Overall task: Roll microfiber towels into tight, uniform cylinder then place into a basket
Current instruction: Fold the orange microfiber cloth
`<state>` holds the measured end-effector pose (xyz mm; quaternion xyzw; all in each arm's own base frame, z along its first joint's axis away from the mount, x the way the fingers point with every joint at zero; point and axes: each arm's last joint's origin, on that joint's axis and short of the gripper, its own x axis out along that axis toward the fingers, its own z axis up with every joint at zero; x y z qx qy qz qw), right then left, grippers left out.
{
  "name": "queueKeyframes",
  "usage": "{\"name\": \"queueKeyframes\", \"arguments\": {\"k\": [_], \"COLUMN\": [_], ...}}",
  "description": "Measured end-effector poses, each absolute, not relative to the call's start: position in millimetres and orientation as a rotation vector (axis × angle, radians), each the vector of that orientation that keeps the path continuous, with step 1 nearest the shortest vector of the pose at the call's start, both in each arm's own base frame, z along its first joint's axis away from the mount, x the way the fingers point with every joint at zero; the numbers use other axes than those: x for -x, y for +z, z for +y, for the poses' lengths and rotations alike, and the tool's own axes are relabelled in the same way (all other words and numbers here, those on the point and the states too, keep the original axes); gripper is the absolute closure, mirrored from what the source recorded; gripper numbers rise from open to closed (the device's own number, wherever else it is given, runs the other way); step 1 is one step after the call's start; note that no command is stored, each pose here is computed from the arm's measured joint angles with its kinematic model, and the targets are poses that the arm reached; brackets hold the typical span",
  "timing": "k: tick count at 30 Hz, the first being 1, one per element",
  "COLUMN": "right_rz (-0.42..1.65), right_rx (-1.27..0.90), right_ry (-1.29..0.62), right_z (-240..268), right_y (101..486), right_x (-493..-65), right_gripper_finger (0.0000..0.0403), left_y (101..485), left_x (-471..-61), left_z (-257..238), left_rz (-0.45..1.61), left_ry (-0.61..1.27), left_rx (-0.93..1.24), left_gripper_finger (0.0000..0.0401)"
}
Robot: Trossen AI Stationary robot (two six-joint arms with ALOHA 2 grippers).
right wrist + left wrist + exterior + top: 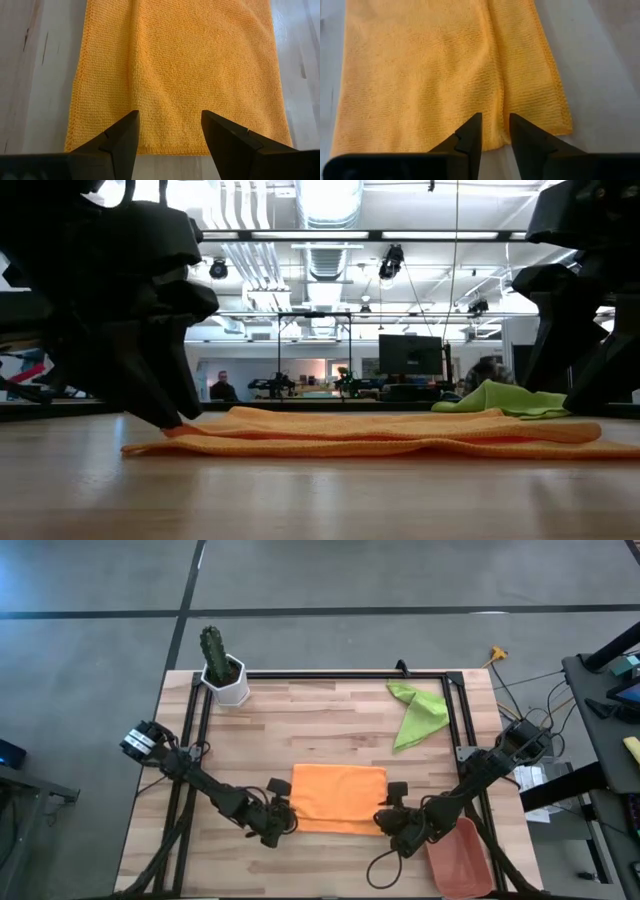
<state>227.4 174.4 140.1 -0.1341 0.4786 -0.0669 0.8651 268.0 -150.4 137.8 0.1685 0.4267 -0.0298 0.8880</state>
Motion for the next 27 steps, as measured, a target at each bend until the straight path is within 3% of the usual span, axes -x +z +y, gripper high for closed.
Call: {"name": "queueKeyframes", "arguments": {"k": [27], "right_rz": [1.047], "right_rx": [0.326], "right_ry": [-0.048], "right_z": [179.9], "right_y": [138.9], "right_x": [-222.2], "right_gripper_finger": [0.0191], "left_y": [127.0], "left_x": [-268.7], "left_z": [-152.7], "left_rz": [0.913], "left_ry": [-0.104], "left_rx": [-0.338], "left_gripper_finger": [0.0324]}}
